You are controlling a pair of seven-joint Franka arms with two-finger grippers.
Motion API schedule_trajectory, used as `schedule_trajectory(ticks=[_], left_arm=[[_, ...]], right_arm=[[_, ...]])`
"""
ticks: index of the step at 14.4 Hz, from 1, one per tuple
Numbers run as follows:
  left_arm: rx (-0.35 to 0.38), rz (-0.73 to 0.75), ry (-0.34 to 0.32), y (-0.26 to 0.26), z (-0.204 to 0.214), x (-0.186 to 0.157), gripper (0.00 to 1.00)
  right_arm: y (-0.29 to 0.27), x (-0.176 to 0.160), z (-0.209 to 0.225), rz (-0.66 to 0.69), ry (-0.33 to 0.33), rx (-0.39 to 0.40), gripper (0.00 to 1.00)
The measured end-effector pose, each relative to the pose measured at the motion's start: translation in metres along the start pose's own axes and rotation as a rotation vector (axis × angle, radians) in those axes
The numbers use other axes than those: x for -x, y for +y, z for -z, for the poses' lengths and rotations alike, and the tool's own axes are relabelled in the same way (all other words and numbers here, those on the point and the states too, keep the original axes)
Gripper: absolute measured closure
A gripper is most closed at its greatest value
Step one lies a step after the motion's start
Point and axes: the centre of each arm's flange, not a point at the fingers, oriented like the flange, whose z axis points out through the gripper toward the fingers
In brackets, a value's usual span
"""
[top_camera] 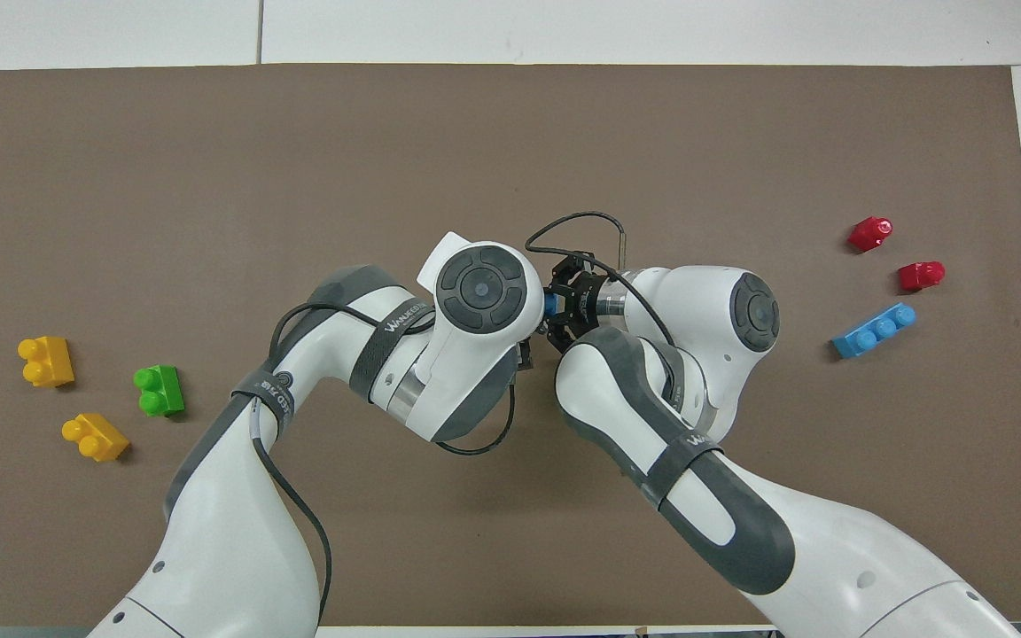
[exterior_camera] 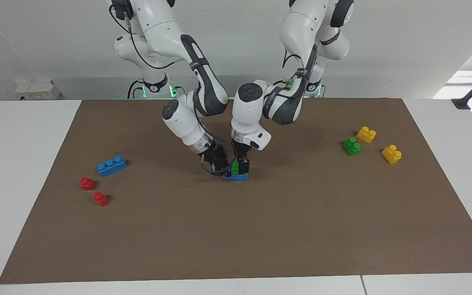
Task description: Remove green block with left arm and hold with right
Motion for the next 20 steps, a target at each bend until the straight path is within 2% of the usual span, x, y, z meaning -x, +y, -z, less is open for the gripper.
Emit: schedule_trajectory(ticks=[1,3,6,7,8,14,20], left_arm=[[0.000,0.000,0.002,0.000,-0.001,0.000,0.09],[0.004,-0.002,0.010,0.001,-0.003,-0.001,0.13],[0.040,-0.008,0.016,0.005,0.000,-0.002,0.51],[0.046,-0.010,0.016,0.007,0.001,-0.002,0.59],[0.047,-0.014,0.016,0.007,0.001,-0.001,0.63],[0.064,-0.007,0.006,0.014,0.011,-0.001,0.63],[0.082,0.007,-0.003,0.016,0.041,-0.003,0.64]], right_arm=[[0.000,0.000,0.000,0.000,0.000,0.000,0.66],[0.000,0.000,0.000,0.000,0.000,-0.001,0.66],[0.000,-0.001,-0.001,0.010,0.002,0.001,0.66],[0.000,-0.001,0.000,0.015,0.002,-0.002,0.66],[0.000,-0.001,0.000,0.027,0.002,-0.002,0.66],[-0.009,0.002,0.006,0.045,-0.008,-0.021,0.66],[-0.018,0.005,0.013,0.045,-0.016,-0.041,0.66]])
